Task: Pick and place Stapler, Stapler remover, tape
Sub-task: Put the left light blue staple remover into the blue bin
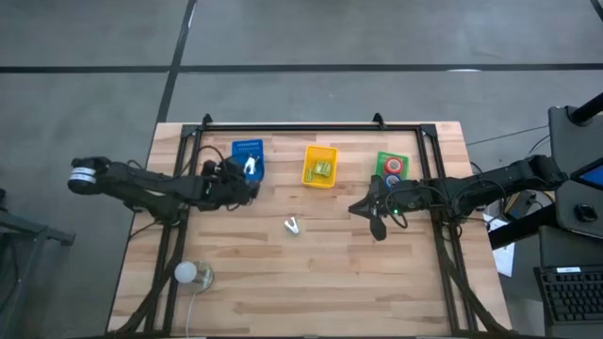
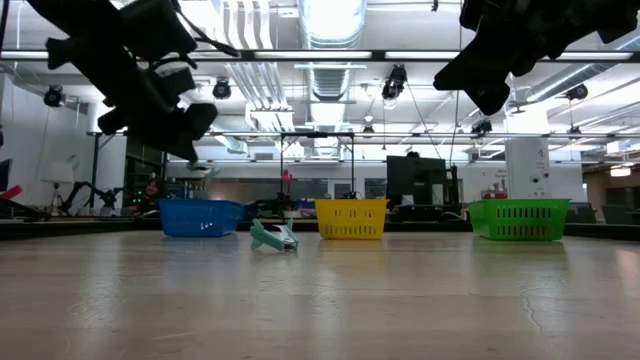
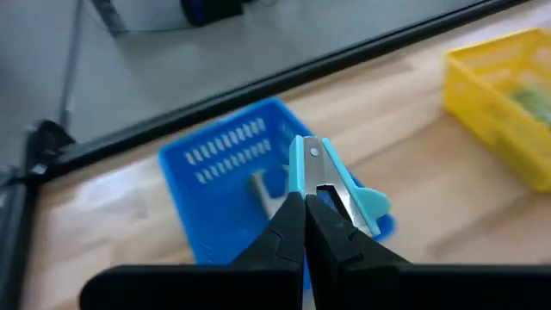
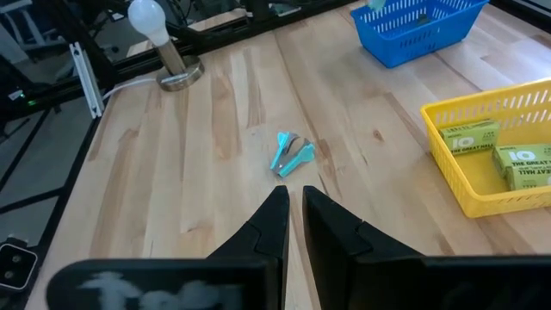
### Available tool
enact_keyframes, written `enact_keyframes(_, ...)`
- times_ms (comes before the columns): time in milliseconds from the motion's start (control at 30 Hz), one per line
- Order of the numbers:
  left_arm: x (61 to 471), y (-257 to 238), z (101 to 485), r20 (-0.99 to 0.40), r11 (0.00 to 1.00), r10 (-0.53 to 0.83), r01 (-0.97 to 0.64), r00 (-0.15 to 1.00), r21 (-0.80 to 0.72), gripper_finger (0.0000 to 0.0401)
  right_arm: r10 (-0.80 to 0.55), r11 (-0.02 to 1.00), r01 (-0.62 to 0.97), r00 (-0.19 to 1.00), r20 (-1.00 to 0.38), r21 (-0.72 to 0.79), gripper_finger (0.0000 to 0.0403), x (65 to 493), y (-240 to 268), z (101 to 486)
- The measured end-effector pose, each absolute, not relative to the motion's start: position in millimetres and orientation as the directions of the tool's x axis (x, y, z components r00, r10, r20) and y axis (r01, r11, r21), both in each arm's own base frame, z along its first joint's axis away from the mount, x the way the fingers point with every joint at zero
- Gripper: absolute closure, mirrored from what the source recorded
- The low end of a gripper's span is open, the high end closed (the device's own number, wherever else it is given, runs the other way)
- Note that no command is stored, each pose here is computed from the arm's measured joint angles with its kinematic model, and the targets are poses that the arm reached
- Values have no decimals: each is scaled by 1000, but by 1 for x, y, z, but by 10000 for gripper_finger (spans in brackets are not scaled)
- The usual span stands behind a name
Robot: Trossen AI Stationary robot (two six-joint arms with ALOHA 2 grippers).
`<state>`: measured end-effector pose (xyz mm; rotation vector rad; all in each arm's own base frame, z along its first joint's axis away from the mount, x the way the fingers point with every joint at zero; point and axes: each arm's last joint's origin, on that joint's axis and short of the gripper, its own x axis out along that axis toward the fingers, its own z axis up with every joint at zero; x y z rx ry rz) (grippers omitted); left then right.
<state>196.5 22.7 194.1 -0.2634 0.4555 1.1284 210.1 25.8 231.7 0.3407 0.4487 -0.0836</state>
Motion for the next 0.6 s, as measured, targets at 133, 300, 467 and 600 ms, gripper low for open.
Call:
enact_keyframes(133, 194, 41, 194, -489, 357, 825, -932, 284, 62, 401, -5, 941, 153, 899, -438, 303, 369, 210, 26, 231)
enact_keyframes(300, 193, 60, 187, -561, 334, 792, -940, 240, 69, 400, -5, 941, 152, 899, -439, 302, 369, 210, 26, 231)
enact_keyframes(467, 193, 76, 175, -597, 294, 786, -946, 159, 136, 395, -5, 943, 150, 899, -438, 296, 369, 210, 26, 231)
enact_keyframes(600, 197, 82, 170, -598, 279, 789, -950, 144, 140, 395, -5, 943, 150, 899, -438, 296, 369, 210, 26, 231)
